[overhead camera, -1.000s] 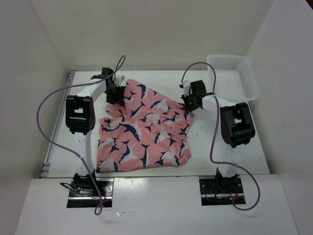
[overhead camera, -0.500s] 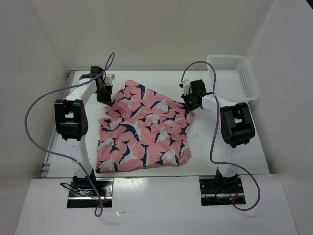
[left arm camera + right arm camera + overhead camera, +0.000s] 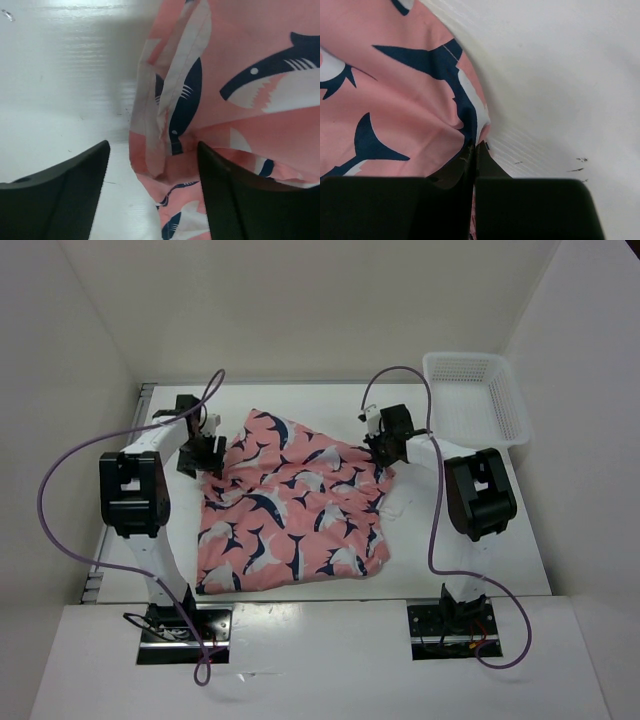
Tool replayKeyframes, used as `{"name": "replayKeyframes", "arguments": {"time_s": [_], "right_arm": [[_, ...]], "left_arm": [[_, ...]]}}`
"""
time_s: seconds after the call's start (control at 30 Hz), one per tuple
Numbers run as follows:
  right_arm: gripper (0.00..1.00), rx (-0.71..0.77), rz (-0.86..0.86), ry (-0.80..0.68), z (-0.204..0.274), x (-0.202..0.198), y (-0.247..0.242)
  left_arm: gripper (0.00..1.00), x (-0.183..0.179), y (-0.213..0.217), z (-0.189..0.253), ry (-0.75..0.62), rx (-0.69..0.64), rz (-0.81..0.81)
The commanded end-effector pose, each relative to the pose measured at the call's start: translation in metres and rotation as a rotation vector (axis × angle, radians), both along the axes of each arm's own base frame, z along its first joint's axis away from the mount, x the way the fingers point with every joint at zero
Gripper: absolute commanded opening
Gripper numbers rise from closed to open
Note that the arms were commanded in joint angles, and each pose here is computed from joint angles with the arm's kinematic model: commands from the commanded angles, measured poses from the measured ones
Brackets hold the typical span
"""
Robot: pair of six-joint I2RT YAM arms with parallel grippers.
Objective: Fold and stack the shorts
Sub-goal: Flatten the shorts out
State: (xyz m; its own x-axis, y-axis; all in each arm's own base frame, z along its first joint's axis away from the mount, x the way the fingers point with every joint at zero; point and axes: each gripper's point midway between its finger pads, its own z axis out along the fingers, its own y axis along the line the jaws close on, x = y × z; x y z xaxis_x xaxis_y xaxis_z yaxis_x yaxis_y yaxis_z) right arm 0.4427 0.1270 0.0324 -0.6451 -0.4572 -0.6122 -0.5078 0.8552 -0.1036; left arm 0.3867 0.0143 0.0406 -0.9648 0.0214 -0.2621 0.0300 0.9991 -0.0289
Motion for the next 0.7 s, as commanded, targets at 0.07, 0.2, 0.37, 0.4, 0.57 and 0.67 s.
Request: {"name": "replayKeyframes", "arguments": {"time_s": [0.07, 0.2, 0.37, 0.4, 0.57, 0.67], "right_arm": [[0.01, 0.008, 0.065, -0.111, 0.027, 0.024, 0.024], [0.01, -0.024, 0.117, -0.126, 0.027, 0.023, 0.028], [0.01, -0.038, 0.136, -0.131, 0.027, 0.021, 0.034], [0.01, -0.052, 0.137, -0.136, 0.027, 0.022, 0.032], [0.01, -0.071, 0.146, -0.143, 0.027, 0.023, 0.03], [0.0, -0.074, 0.146, -0.134, 0.026, 0.021, 0.029]], "left_arm": [[0.87, 0.069, -0.012, 0.061, -0.234, -0.039, -0.037], [0.93, 0.142, -0.044, 0.095, -0.394, -0.124, -0.117], [0.93, 0.193, -0.083, 0.06, -0.403, -0.165, -0.19], [0.93, 0.198, -0.091, 0.056, -0.4, -0.168, -0.203], [0.96, 0.227, -0.105, 0.049, -0.446, -0.198, -0.231], [0.98, 0.237, -0.111, 0.045, -0.47, -0.191, -0.24]]}}
